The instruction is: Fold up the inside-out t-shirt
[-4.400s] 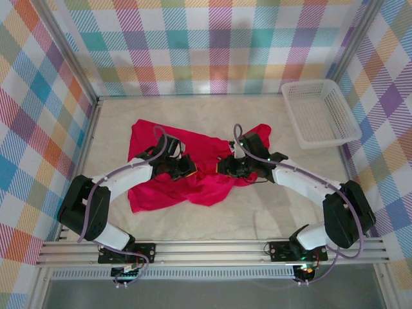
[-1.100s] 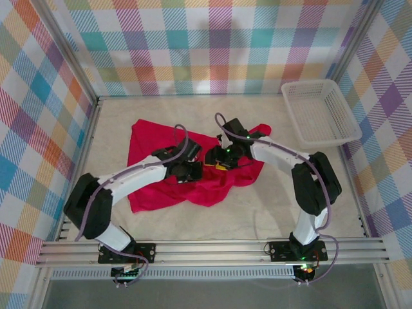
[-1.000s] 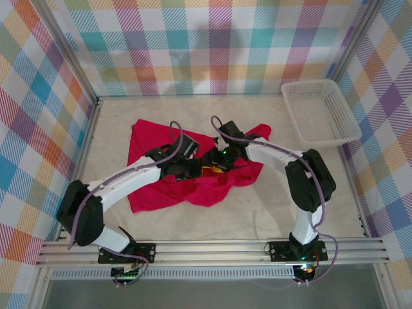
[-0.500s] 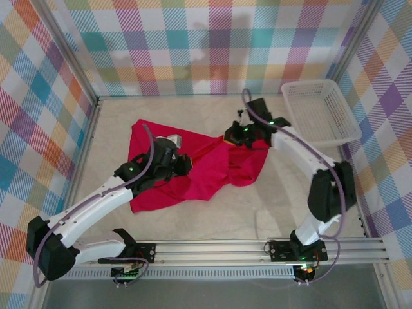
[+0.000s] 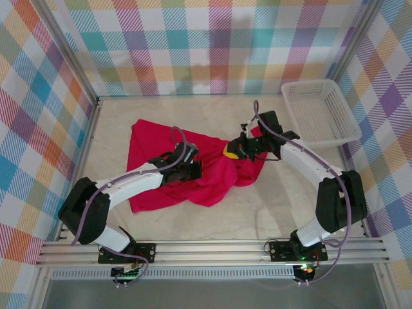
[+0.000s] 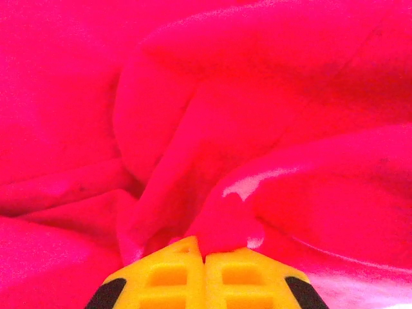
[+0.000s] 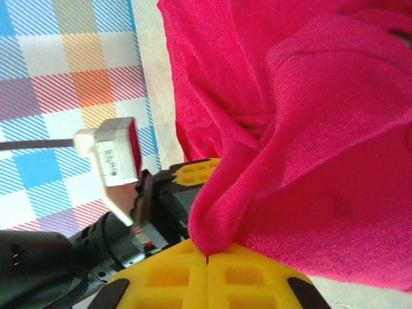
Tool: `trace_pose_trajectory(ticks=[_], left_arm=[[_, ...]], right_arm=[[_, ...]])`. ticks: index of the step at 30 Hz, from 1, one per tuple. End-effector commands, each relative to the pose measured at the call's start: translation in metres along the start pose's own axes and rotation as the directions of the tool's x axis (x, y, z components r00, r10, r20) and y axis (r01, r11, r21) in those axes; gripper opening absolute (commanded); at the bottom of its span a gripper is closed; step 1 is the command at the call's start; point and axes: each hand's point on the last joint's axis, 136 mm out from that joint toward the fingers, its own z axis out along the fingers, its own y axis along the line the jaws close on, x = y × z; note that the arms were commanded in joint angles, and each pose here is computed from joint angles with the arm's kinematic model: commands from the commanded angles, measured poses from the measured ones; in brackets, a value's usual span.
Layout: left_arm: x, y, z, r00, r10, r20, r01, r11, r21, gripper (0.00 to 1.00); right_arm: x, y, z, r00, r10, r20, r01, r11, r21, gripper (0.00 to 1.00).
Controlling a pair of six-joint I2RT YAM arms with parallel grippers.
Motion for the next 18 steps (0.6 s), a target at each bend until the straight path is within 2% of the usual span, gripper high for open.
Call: trace_pose_trajectory(ticks=[1, 3, 6, 7, 11, 14, 18], left_arm=[[-0.018, -0.025, -0.010, 0.998, 0.010, 0.057, -0.015, 0.997, 0.080, 0.00], [-0.017, -0.026, -0.011, 0.998, -0.003, 0.061, -0.003, 0.995, 0.103, 0.00], [-0.013, -0.030, -0.004, 0.997, -0.041, 0.060, 0.032, 0.988, 0.149, 0.00], [-0.011, -0.031, -0.001, 0.997, -0.055, 0.051, 0.047, 0.986, 0.158, 0.00], [0.000, -0.036, 0.012, 0.997, -0.076, 0.027, 0.069, 0.981, 0.180, 0.00], [0.005, -0.038, 0.020, 0.998, -0.066, 0.017, 0.062, 0.983, 0.175, 0.00], [0.009, -0.037, 0.029, 0.998, -0.060, -0.003, 0.059, 0.986, 0.155, 0.00]], right_arm=[[-0.017, -0.009, -0.011, 0.999, 0.018, 0.040, -0.017, 0.999, -0.029, 0.00], [-0.033, -0.047, -0.016, 0.992, 0.057, 0.110, -0.067, 0.994, 0.090, 0.14], [-0.046, -0.095, -0.016, 0.984, 0.077, 0.159, -0.120, 0.952, 0.283, 0.18], [-0.045, -0.097, -0.015, 0.985, 0.080, 0.153, -0.123, 0.946, 0.300, 0.18], [-0.035, -0.076, -0.024, 0.983, -0.036, 0.181, -0.037, 0.922, 0.386, 0.30], [-0.028, -0.056, -0.027, 0.972, -0.143, 0.186, 0.051, 0.903, 0.426, 0.31], [-0.020, -0.035, -0.008, 0.954, -0.261, 0.150, 0.177, 0.889, 0.423, 0.31]])
